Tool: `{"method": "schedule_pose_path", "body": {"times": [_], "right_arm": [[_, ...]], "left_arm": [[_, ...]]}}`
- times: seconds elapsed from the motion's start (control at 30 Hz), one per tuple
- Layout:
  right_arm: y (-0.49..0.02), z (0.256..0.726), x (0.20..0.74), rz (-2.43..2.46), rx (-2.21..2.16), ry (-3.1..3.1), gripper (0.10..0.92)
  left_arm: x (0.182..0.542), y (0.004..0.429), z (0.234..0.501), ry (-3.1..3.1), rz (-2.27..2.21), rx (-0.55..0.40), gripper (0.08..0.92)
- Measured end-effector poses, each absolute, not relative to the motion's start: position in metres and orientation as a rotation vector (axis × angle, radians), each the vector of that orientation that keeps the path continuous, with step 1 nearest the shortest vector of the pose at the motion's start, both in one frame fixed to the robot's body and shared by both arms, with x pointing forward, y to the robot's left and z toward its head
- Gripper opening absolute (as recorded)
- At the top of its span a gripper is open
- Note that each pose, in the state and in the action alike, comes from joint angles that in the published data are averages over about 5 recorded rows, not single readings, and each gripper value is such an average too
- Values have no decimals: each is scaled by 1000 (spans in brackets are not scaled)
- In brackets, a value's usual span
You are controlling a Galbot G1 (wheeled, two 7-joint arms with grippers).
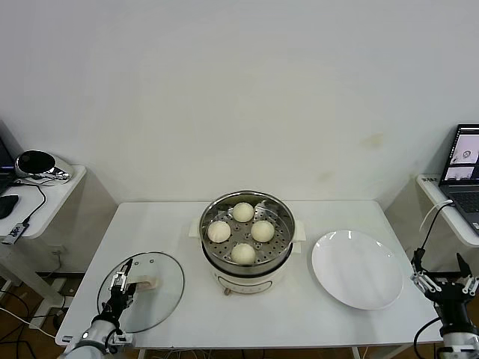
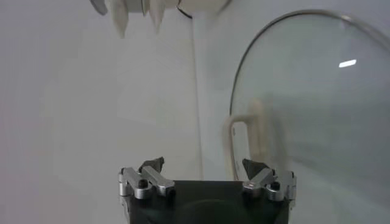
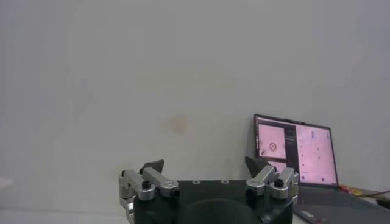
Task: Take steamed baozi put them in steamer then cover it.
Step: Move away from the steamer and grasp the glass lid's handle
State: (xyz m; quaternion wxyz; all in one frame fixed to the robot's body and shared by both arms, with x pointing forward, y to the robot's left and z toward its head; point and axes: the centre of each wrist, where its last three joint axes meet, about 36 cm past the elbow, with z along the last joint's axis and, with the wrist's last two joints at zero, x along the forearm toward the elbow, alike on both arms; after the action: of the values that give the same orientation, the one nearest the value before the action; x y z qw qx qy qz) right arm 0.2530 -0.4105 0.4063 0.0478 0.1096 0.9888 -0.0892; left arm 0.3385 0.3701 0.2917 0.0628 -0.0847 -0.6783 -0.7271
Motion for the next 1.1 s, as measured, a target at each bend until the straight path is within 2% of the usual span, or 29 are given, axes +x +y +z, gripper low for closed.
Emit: {"method": "schedule_pose_path", "body": {"times": [0.17, 0.27, 0.6, 0.93, 1.03, 1.1], "right_arm": [[-408, 404, 251, -272, 334, 3021, 823], [-406, 402, 250, -272, 331, 3025, 823], [-403, 400, 249, -270, 318, 3032, 823], [-399, 401, 250, -263, 305, 3028, 823], [-398, 402, 250, -264, 303, 3027, 823], [-398, 403, 250, -265, 300, 3026, 823]], "left_arm": [[350, 369, 286, -2069, -2173, -251, 820], [355, 368, 282, -2081, -2156, -248, 782], [357, 373, 268, -2091, -2109, -229, 501], [355, 375, 260, -2148, -2068, -166, 210], [353, 375, 259, -2170, -2072, -143, 158], [351, 376, 259, -2182, -2082, -126, 152]]}}
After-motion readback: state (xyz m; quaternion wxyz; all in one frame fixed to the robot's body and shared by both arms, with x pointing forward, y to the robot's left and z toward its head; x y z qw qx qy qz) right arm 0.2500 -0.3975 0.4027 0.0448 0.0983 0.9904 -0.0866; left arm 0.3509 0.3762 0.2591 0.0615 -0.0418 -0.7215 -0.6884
